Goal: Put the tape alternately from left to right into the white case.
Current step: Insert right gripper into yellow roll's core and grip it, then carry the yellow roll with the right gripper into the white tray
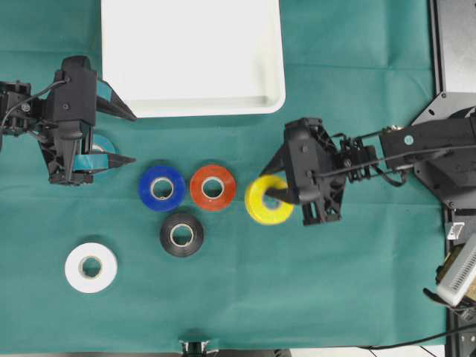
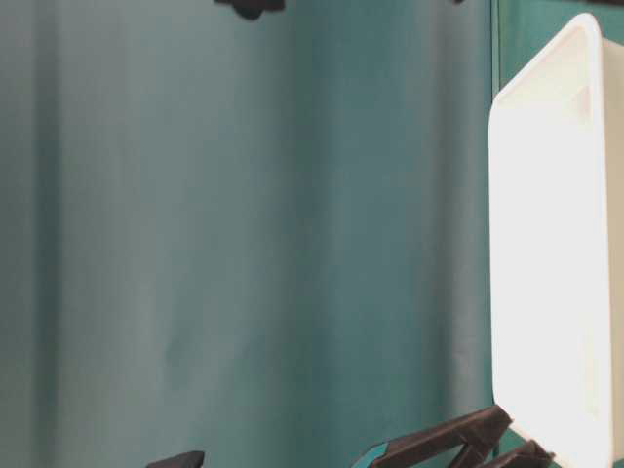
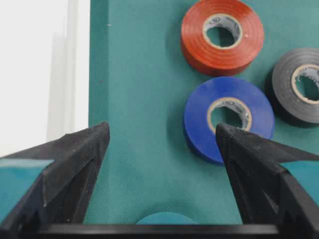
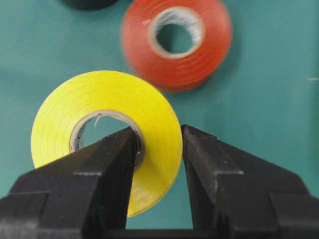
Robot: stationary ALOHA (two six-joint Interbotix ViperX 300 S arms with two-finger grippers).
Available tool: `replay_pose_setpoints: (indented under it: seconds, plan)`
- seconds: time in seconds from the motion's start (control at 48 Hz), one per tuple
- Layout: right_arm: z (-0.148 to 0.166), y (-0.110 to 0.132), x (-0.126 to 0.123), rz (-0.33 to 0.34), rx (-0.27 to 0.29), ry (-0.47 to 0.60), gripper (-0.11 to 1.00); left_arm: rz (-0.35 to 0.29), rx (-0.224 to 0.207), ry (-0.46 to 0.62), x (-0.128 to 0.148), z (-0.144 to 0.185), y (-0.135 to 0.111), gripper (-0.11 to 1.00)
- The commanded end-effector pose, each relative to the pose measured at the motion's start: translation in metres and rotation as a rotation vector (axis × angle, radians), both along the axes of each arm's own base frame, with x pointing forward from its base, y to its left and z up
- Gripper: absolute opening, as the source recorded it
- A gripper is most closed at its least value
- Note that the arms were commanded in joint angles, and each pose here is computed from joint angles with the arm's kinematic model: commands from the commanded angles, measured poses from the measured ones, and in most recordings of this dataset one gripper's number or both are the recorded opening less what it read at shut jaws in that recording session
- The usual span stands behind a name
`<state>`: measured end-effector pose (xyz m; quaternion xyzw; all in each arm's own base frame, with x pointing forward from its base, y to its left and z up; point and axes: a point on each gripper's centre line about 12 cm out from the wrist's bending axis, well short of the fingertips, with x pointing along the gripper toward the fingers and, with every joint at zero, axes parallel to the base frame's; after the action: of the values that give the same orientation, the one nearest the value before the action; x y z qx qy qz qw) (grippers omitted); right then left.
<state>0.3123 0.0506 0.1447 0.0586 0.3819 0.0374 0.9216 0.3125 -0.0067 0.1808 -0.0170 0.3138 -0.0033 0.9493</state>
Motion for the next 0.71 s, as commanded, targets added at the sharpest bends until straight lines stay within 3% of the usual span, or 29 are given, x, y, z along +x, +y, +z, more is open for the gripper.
replay_pose_setpoints:
  seconds: [0.0, 0.271, 0.5, 0.687]
  plan:
    - [0.018, -0.010, 0.011, -0.029, 0.003, -0.065, 0.02, 0.002, 0.000, -0.026, 0.002, 0.007, 0.000, 0.91]
    - [0.030, -0.043, 0.029, -0.085, -0.053, -0.106, 0.02, 0.002, 0.000, -0.025, 0.002, 0.006, 0.000, 0.91]
    - [0.029, -0.080, 0.056, -0.118, -0.137, -0.111, 0.02, 0.002, 0.000, -0.025, 0.002, 0.006, 0.000, 0.91]
    - [0.026, -0.105, 0.081, -0.147, -0.173, -0.112, 0.02, 0.000, 0.000, -0.023, 0.002, 0.006, 0.000, 0.91]
